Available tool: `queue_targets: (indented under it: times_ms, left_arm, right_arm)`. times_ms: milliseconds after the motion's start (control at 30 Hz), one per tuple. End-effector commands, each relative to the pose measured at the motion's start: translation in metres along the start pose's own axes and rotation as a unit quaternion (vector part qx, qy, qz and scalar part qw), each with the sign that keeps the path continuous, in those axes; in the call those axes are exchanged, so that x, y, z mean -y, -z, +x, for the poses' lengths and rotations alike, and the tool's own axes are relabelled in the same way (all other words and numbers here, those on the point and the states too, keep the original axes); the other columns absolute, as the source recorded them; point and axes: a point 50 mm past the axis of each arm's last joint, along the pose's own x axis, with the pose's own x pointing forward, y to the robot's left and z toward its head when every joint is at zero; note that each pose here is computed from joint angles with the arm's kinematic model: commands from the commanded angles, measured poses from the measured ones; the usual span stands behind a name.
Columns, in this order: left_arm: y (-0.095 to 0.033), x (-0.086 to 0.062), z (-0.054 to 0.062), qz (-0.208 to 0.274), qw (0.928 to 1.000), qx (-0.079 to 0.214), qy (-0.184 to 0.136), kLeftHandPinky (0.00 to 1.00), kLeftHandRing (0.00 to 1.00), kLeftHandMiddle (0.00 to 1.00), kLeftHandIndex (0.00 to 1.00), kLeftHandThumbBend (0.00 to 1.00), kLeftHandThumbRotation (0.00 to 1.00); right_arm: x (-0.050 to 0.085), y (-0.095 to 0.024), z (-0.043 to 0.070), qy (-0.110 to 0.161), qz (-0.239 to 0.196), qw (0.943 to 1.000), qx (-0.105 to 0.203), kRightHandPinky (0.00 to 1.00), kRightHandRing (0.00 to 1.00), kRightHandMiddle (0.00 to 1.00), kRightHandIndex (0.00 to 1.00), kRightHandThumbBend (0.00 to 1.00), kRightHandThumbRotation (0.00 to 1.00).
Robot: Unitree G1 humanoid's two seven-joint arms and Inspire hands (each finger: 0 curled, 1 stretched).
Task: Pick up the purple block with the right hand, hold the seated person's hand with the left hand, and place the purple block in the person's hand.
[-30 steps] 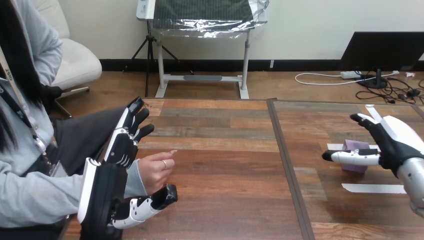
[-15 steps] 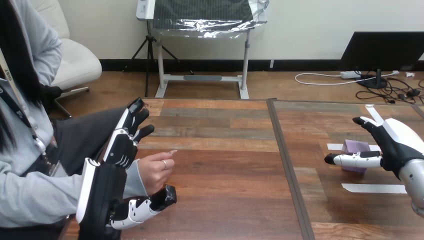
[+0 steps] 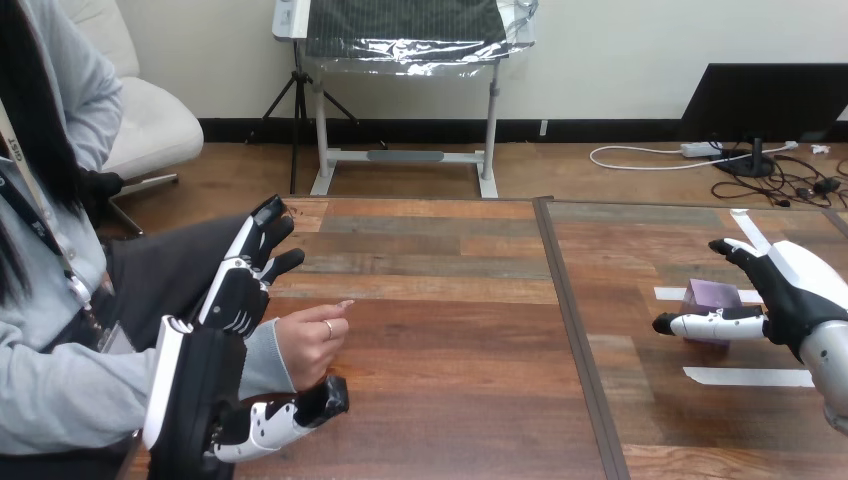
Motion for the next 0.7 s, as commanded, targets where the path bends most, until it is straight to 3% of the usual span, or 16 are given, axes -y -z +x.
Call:
queue_targets:
  times_ms: [0,467,567,667]
  left_arm:
    - [-0.0097,-0.0054,0.0138,0.008,0.9988,0.047,-0.004,0.84,0.92,0.95,0.92,1.00,0.64]
    - [-0.0146,-0.0071,0.0116,0.007,0.9987,0.051,-0.003,0.83,0.92,0.94,0.92,1.00,0.64]
    - [-0.0164,-0.0073,0.0107,0.006,0.9986,0.053,-0.002,0.83,0.92,0.94,0.92,1.00,0.64]
    - [-0.0184,-0.0075,0.0099,0.004,0.9984,0.056,0.001,0.83,0.92,0.94,0.92,1.00,0.63]
  right_arm:
    - [0.0164,-0.0029,0.0034,0.025,0.010,0.9996,-0.001,0.85,0.93,0.92,0.92,1.00,0.44]
    - [0.0131,-0.0006,0.0036,0.019,0.003,0.9996,-0.019,0.79,0.87,0.85,0.89,1.00,0.37]
    - [0.0125,0.0002,0.0034,0.019,0.004,0.9996,-0.022,0.63,0.71,0.72,0.87,1.00,0.33]
    - [0.0118,0.0009,0.0032,0.019,0.007,0.9995,-0.025,0.48,0.49,0.52,0.86,1.00,0.29]
